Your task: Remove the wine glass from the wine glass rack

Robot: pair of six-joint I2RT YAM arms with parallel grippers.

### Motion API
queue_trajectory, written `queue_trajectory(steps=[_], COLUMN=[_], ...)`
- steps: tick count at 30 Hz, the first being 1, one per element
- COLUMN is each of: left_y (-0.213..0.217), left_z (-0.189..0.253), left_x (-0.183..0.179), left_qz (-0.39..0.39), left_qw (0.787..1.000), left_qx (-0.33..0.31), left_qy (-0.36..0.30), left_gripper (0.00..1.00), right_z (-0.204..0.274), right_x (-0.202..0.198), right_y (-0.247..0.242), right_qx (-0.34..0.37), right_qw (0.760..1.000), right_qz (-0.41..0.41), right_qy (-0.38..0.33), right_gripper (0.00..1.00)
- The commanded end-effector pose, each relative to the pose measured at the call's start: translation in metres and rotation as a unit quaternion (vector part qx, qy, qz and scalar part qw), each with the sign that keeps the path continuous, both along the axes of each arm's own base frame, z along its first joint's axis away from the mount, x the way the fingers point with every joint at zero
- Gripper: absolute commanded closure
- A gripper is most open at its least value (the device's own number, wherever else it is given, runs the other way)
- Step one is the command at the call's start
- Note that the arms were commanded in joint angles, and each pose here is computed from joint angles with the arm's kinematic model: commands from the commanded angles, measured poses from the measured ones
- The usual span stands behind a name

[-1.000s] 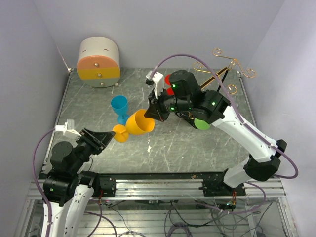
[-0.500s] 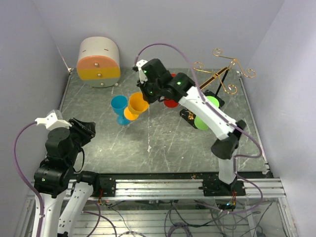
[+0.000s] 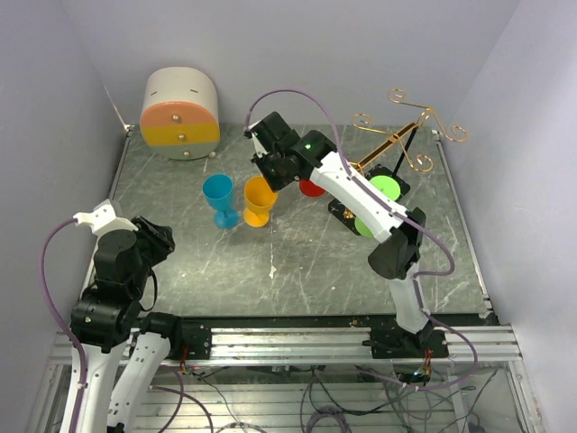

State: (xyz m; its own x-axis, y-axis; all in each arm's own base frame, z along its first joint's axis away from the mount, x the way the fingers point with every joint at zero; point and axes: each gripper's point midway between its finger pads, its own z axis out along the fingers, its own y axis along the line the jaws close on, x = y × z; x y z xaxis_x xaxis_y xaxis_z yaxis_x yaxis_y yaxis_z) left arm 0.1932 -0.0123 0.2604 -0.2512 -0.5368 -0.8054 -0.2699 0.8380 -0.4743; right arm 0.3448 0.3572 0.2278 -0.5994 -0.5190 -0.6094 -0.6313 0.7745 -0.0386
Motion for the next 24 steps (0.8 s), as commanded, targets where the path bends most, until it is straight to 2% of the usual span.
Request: queue_trajectory(steps=[1, 5, 13, 17, 18, 19, 20, 24], left_y=[0.009, 0.005, 0.004, 0.003, 0.002, 0.002, 0.002, 0.002], left_z=[0.011, 0.008, 0.009, 0.008, 0.008, 0.007, 0.007, 0.007], left_x=[0.007, 0.007, 0.006, 0.007, 0.007, 0.008, 0.008, 0.008], left_qz=[0.016, 0.009, 0.007, 0.003, 0.003, 0.003, 0.002, 0.002], left_qw=[0.999, 1.0, 1.0, 1.0, 1.0, 1.0, 1.0, 1.0], left_qx=[0.022, 0.014, 0.01, 0.011, 0.011, 0.011, 0.011, 0.011], left_qy=[-0.018, -0.019, -0.025, -0.021, -0.021, -0.02, -0.019, -0.018], left_gripper=[0.51, 0.51, 0.51, 0.51, 0.51, 0.51, 0.51, 0.51], right_z=[-0.024, -0.031, -0.048, -0.044, -0.04, -0.036, -0.033, -0.011], right_x=[0.025, 0.04, 0.047, 0.046, 0.046, 0.047, 0.047, 0.049], right_y=[0.002, 0.01, 0.023, 0.028, 0.029, 0.029, 0.03, 0.025], right_qx=[-0.004, 0.006, 0.014, 0.027, 0.033, 0.037, 0.041, 0.053], right_qw=[1.0, 1.0, 1.0, 1.0, 0.999, 0.999, 0.999, 0.998], right_qz=[-0.019, -0.024, -0.017, -0.009, -0.009, -0.009, -0.008, -0.017], right_qy=[0.01, 0.008, 0.014, 0.011, 0.007, 0.003, -0.001, -0.025], right_gripper=[1.0, 1.0, 1.0, 0.9, 0.83, 0.72, 0.66, 0.63])
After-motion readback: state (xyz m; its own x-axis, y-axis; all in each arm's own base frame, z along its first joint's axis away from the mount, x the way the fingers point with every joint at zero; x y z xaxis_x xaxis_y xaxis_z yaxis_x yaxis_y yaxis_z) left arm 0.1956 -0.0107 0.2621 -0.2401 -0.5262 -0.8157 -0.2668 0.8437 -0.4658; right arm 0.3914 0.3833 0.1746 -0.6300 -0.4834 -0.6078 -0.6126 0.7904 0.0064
